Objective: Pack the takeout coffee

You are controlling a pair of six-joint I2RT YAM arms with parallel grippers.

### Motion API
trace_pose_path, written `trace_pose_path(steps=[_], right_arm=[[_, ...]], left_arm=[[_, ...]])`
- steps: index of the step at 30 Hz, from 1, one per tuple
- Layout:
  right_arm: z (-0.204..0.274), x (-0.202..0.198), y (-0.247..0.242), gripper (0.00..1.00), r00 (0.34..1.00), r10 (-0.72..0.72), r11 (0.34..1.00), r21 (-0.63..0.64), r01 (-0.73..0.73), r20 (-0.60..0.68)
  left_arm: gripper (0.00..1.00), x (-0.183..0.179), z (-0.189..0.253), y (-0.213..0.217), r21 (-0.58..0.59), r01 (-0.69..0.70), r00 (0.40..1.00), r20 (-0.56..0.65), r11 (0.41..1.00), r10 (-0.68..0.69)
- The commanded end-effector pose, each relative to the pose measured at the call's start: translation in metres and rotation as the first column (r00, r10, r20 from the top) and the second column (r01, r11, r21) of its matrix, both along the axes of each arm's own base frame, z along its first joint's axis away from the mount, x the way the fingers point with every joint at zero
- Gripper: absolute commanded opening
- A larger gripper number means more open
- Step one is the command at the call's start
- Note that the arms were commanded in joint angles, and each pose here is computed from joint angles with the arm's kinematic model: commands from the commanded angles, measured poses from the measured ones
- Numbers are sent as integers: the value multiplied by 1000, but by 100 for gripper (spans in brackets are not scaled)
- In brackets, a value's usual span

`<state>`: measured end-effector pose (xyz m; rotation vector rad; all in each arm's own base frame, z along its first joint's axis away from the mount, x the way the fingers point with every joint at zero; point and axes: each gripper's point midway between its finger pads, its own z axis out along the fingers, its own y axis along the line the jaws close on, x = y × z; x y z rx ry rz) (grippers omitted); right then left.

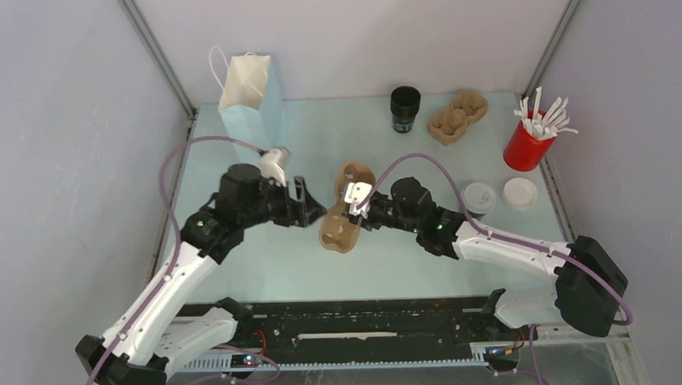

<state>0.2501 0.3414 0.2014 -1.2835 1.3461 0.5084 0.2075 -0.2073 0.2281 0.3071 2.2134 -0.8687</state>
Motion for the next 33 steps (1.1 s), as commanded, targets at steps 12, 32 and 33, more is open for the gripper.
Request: trace_pose_path(steps=[12,32,33], right_arm=[[1,-63,-54,43,981,-64,990,111,86,-185],[33,-78,-94,42,983,-114,970,198,142,-144],[37,-80,-94,41,983,-108,968,211,138,-146]], left_arm=[[93,184,194,167,-154,-616,661,432,772,614],[42,355,153,169,-3,-641,701,404,767,588],[41,355,151,167,-1,-633,711,396,774,581]])
